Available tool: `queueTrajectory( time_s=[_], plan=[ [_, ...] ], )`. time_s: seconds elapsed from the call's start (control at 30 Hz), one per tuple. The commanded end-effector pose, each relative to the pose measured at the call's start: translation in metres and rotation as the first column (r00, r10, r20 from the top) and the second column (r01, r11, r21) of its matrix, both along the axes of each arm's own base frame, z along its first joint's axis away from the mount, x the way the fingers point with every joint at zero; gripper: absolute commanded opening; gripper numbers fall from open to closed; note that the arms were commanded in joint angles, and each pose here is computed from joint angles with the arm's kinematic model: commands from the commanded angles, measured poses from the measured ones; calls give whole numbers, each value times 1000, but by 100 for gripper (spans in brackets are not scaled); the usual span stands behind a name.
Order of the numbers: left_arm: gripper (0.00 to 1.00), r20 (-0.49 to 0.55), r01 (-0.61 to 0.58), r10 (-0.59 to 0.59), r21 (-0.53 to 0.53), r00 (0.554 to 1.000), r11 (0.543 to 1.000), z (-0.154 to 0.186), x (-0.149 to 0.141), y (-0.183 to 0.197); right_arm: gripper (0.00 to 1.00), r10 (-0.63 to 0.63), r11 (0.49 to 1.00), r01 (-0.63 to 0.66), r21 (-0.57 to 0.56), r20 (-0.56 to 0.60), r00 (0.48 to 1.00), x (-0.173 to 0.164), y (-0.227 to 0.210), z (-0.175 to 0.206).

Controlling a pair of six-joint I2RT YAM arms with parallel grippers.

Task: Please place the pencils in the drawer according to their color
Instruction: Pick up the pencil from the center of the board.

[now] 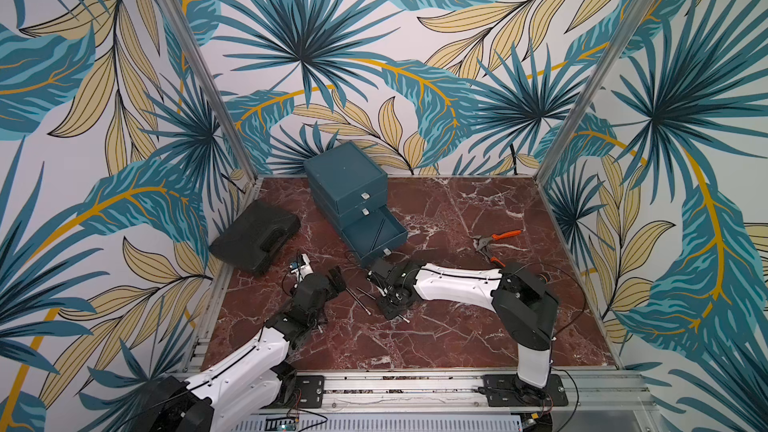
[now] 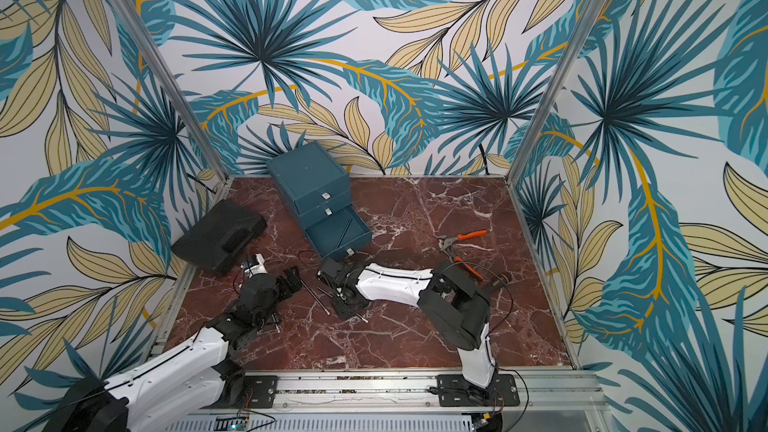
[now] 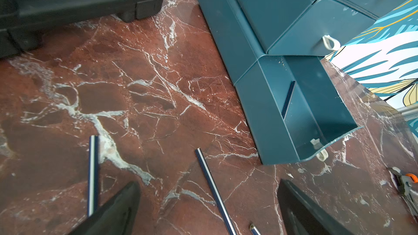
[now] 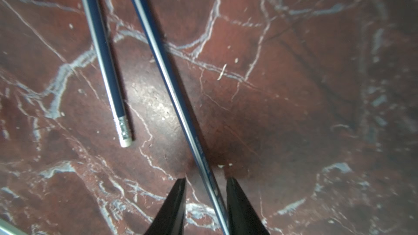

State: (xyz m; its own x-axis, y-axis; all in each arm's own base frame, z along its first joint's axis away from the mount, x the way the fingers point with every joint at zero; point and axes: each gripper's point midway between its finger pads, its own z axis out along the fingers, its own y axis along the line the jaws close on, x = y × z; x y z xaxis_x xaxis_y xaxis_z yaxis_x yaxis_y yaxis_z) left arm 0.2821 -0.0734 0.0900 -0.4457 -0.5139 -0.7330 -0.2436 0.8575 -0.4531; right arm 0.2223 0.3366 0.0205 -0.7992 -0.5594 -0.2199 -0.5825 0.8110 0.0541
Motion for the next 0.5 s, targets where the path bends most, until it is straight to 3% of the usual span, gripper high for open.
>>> queueTrajectory(
  time_s=[0.0,0.47],
  plan=[
    [100,16,-10,10,-6,1000,1000,3,2,1,34,20,999,-21,-28,-27,999,-5,-1,-9],
    [100,17,-16,16,-6,1000,1000,3,1,3,13,32,992,-42,-116,-81,996,-11,-12,-39]
  ],
)
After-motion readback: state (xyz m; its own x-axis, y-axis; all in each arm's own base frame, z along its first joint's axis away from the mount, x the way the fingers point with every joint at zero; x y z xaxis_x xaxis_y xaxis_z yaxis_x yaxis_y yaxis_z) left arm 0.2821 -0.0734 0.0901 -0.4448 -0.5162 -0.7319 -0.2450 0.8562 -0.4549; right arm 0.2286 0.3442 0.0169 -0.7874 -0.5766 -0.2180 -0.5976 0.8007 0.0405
